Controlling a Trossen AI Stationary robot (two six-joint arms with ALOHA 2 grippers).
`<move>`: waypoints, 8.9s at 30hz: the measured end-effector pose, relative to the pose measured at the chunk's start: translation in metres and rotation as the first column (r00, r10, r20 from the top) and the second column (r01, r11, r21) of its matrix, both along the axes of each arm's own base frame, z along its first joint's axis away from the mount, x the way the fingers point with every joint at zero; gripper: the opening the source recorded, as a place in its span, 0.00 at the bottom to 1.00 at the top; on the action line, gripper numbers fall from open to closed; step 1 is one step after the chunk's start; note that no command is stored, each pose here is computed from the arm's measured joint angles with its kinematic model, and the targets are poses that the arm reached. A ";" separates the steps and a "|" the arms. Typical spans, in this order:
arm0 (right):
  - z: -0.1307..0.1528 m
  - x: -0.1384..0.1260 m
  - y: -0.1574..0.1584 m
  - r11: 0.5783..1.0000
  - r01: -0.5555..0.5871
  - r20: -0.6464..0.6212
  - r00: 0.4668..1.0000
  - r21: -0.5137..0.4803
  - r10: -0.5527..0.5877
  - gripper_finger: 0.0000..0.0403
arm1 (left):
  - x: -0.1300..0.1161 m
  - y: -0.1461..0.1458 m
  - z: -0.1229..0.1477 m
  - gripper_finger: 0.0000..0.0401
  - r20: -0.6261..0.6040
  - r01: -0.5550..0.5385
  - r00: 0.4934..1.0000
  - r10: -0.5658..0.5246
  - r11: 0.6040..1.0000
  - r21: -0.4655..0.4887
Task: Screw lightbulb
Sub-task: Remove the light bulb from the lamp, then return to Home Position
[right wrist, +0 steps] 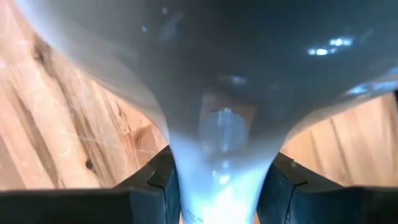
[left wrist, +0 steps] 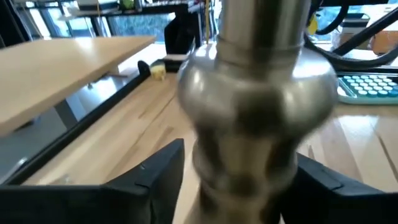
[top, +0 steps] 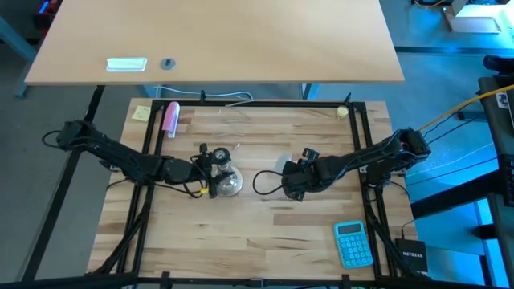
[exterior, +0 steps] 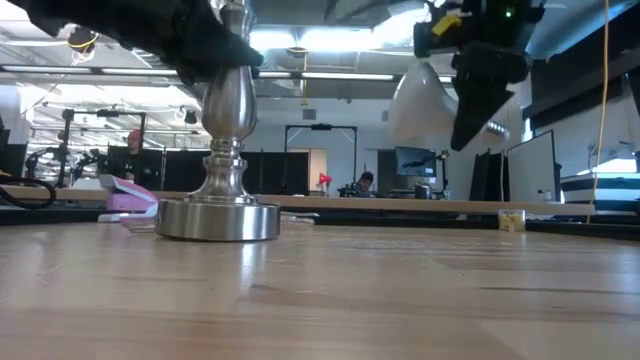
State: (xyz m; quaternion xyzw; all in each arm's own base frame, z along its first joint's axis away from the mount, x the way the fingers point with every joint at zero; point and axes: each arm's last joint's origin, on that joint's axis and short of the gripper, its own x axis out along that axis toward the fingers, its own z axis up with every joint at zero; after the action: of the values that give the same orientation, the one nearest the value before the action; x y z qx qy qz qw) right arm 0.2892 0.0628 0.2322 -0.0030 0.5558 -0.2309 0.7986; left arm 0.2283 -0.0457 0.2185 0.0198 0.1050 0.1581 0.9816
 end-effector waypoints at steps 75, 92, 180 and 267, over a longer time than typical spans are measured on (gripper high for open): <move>0.047 0.019 0.073 0.986 -0.147 0.444 0.891 0.080 0.097 0.35 | 0.136 -0.104 0.071 0.63 -0.060 -0.111 0.989 0.132 0.957 0.269; 0.057 -0.002 0.089 0.983 -0.177 0.375 0.916 0.057 0.143 0.35 | 0.130 -0.098 0.052 0.63 -0.176 -0.152 0.967 0.183 0.973 0.172; -0.041 0.006 -0.062 0.848 0.178 -0.387 0.921 0.499 0.034 0.67 | 0.037 -0.130 0.138 0.63 -0.108 0.131 0.987 -0.115 0.979 0.154; -0.017 -0.172 -0.057 0.880 -0.467 0.959 0.196 -0.092 0.204 0.72 | -0.147 0.017 -0.012 0.63 0.357 0.251 0.900 -0.251 0.967 0.047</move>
State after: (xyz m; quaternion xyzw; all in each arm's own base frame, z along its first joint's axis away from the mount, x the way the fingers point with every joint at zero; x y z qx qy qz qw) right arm 0.1173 0.0054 0.2152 0.1015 -0.0251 0.0578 0.9928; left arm 0.0809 -0.0283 0.2060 0.0036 -0.0801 0.0313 0.9963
